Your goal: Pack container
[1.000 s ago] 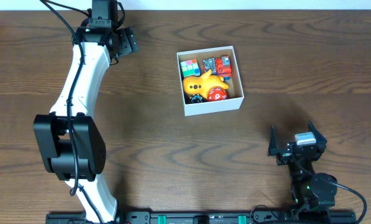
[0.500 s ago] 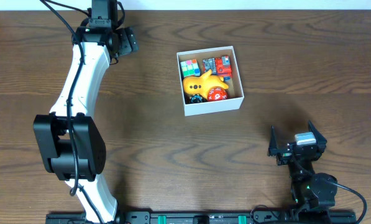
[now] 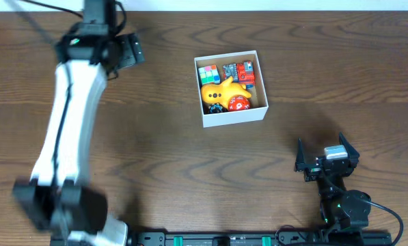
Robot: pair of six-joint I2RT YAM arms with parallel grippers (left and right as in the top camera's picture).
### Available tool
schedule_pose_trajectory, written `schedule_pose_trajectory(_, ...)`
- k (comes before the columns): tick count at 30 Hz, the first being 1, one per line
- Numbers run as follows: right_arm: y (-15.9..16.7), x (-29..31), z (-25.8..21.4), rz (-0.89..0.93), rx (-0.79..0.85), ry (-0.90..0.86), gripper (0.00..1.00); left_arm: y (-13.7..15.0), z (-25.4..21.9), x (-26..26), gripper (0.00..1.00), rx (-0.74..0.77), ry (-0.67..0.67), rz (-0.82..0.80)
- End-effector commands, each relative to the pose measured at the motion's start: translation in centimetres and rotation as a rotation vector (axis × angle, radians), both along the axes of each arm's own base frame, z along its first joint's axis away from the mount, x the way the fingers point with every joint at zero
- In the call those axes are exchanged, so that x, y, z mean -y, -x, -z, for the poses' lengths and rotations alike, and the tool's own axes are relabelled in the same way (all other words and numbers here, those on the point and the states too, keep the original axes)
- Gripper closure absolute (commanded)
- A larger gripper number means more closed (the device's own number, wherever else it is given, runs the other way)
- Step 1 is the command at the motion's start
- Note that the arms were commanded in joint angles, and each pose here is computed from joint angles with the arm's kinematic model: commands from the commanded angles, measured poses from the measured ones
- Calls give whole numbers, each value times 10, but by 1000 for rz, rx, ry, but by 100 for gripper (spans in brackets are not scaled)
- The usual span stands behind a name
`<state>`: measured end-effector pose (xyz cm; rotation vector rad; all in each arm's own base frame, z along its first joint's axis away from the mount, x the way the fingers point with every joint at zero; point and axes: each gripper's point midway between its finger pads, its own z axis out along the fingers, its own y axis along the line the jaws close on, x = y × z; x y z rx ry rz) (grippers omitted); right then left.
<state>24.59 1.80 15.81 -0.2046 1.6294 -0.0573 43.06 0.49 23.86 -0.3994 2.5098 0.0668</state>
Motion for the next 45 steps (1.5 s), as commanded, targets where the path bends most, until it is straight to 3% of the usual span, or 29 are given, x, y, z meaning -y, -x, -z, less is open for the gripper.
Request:
schedule_pose_trajectory(1,0,-1,0,-4,1,8,1,41,-54,-5,2,89,-10,7)
schedule_pose_trajectory(10,0,-1,0,-4,1,8,1,161,-133,-11,2,245,-3,5)
schedule_pose_trajectory(16,0,-1,0,-4,2,8,1,217,-166,-17,2,383,-9,-9)
schedule_pose_trajectory(22,0,-1,0,-4,1,8,1,255,-179,-26,2,494,-33,-44)
schedule_pose_trajectory(30,0,-1,0,-4,2,8,1,259,-149,-27,2,626,-24,-48)
schedule_pose_trajectory(45,0,-1,0,-4,2,8,1,201,-32,-23,2,825,-8,-52)
